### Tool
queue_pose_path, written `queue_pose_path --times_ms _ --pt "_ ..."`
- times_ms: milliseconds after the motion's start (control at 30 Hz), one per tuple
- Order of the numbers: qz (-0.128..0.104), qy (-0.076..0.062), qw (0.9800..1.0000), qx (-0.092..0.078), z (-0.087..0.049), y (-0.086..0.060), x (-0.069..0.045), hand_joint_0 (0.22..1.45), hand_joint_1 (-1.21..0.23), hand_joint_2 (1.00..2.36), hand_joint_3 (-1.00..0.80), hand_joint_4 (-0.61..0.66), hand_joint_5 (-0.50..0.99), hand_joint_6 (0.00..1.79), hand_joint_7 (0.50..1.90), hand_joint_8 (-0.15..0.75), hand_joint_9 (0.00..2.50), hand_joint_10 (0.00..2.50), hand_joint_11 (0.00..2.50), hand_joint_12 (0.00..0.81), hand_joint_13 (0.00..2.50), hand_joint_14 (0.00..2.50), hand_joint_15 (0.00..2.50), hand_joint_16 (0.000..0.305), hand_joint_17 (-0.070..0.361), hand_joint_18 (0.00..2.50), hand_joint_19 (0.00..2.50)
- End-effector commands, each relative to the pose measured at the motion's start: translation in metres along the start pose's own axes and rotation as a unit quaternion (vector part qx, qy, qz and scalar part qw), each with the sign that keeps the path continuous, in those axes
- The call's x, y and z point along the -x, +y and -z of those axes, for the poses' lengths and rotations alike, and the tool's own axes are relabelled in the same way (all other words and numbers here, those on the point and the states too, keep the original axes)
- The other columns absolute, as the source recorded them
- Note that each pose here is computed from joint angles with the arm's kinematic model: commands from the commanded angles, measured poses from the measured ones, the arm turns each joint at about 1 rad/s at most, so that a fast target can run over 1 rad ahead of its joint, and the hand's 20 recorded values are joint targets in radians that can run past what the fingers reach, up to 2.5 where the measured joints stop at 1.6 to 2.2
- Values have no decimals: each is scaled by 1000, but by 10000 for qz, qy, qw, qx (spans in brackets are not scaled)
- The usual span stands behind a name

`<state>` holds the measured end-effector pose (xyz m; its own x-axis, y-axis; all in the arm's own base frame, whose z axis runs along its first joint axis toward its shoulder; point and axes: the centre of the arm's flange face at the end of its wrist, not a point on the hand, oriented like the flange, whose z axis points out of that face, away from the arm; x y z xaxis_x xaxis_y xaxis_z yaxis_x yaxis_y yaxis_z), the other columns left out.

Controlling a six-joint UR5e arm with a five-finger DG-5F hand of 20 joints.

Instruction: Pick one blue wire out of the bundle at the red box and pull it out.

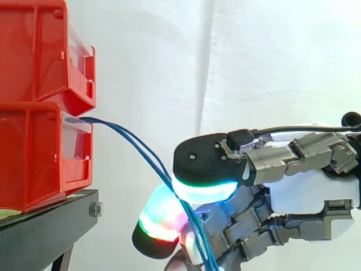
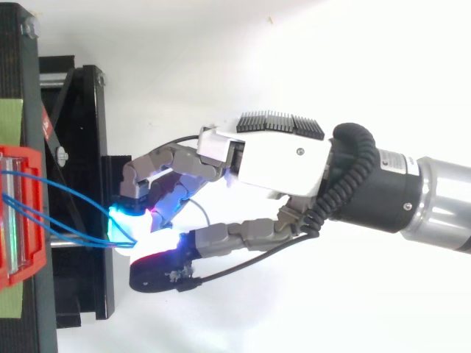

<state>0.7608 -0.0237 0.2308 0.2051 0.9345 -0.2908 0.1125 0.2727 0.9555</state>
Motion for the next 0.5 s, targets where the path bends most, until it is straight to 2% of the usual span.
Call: queue_pose_path --times_ms 0,467 --pt "67 26 9999 -143 5 4 6 599 -755 1023 -117 131 -116 842 924 229 997 25 612 358 731 22 496 58 131 625 774" --pt "129 36 9996 -263 17 28 19 609 -771 1024 -109 106 -125 859 877 229 999 26 628 355 737 23 509 58 131 628 772"
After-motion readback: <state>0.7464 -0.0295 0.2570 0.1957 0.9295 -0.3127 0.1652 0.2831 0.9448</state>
